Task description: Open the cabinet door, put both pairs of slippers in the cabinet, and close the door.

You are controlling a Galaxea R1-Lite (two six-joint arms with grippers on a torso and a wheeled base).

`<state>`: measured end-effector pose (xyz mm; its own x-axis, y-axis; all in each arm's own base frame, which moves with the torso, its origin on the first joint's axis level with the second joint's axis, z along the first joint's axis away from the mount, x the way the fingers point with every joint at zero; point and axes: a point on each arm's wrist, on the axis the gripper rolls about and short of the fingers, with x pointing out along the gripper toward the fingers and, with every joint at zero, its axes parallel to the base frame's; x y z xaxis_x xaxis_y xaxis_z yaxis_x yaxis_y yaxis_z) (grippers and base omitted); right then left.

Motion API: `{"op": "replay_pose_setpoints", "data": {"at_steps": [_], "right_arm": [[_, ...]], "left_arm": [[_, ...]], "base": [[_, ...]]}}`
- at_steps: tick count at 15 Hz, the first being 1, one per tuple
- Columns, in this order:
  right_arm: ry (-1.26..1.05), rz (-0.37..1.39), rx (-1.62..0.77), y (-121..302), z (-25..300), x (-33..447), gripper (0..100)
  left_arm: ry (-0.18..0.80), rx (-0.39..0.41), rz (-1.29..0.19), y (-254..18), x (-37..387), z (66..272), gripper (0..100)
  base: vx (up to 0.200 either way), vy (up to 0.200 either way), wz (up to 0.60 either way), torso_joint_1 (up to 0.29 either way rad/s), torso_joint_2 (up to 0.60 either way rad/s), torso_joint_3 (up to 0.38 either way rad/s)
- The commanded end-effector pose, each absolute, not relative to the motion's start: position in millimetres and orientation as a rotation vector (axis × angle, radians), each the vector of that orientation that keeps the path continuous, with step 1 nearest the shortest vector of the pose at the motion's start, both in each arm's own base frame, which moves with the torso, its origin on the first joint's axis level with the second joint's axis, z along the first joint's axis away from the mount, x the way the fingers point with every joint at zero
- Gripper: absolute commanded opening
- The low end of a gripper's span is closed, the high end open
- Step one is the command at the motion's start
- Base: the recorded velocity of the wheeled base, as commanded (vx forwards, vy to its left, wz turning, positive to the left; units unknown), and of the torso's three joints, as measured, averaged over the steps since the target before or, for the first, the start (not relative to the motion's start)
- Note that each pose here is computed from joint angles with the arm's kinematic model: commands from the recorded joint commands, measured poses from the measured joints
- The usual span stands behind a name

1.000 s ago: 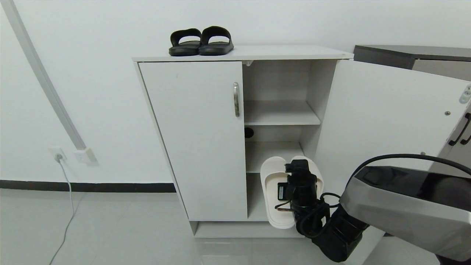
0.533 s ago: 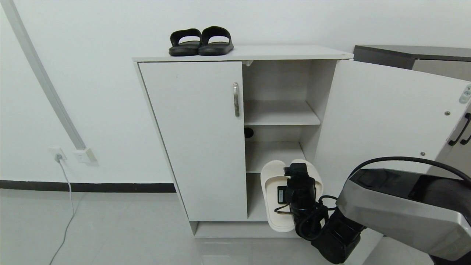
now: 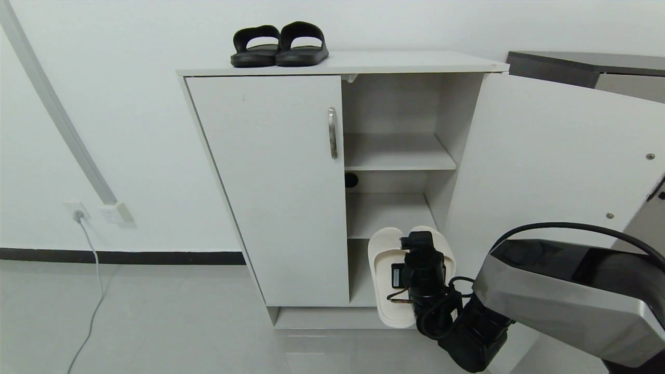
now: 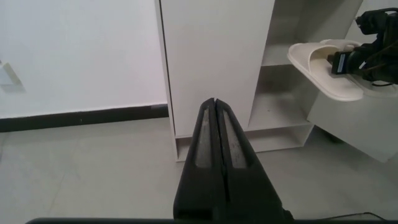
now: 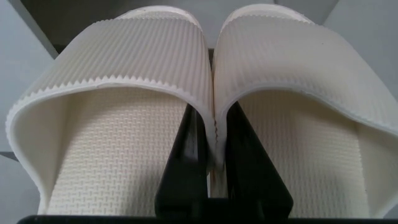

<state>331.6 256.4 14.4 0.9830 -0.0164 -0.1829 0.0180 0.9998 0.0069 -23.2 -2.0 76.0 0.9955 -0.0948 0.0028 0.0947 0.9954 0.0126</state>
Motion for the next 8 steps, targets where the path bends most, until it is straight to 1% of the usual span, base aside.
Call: {"op": "replay_pose_setpoints", "data": {"at_steps": [1,5,7,8], "right_arm": [[0.188,-0.017,0.005,256.9,11.7,331.7,0],[0.177,-0.016,0.017,257.2,12.0,332.0,0],[0.087,-0.007,0.044,258.2,14.8,332.3,0],[0.061,-0.004,0.039,258.0,14.5,333.0,0]], "left_arm": [[-0.001,0.012,-0.095,-2.0,-23.0,75.7,0],[-0.002,0.011,-0.095,-2.0,-23.1,76.2,0],[-0.002,0.005,-0.094,-2.0,-23.0,75.9,0],[-0.003,0.005,-0.094,-2.0,-23.1,76.3,0]], "base": [[0.0,0.0,0.0,-0.002,0.0,-0.198],[0.0,0.0,0.0,0.004,0.0,-0.195],[0.0,0.0,0.0,0.007,0.0,-0.183],[0.0,0.0,0.0,0.002,0.0,-0.085]]}}
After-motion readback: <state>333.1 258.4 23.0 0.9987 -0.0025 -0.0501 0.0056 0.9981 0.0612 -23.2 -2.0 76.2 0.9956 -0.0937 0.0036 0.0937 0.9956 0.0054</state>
